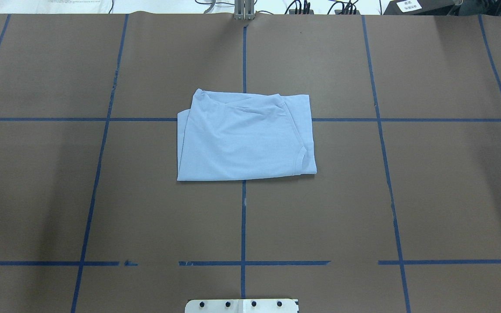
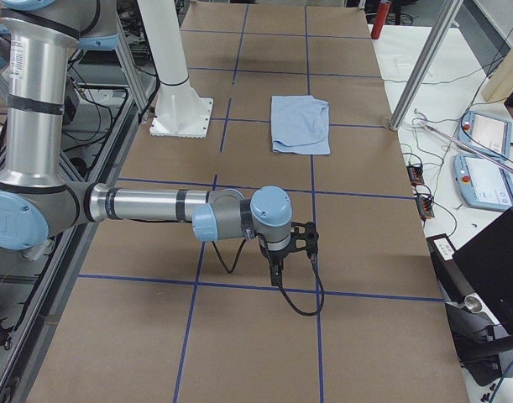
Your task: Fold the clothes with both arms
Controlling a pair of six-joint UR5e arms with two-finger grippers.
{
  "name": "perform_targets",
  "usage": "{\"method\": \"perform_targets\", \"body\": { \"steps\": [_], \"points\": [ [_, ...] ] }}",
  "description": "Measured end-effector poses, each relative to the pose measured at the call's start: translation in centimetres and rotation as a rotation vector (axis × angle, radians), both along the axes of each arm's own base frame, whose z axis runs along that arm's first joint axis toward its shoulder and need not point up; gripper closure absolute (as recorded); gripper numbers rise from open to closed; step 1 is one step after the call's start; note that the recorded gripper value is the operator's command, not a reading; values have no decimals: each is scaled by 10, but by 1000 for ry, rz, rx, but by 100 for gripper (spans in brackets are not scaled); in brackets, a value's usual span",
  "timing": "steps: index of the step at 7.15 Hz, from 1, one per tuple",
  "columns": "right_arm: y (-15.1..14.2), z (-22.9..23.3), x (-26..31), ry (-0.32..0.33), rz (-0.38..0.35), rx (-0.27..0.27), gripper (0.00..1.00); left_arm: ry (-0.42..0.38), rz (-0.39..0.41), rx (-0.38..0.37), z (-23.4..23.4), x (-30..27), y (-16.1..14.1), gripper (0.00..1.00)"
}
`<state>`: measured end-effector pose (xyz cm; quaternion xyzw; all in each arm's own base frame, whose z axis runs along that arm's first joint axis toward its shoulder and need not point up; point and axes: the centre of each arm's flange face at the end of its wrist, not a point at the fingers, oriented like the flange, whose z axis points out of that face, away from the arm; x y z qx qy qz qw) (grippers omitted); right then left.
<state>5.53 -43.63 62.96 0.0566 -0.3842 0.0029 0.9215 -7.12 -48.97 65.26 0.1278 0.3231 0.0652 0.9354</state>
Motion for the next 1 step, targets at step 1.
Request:
{"method": "perform_targets", "body": {
  "steps": [1],
  "points": [
    [0, 0, 0, 0, 0, 0, 0, 0, 0, 2, -1, 0, 0, 0]
  ]
}}
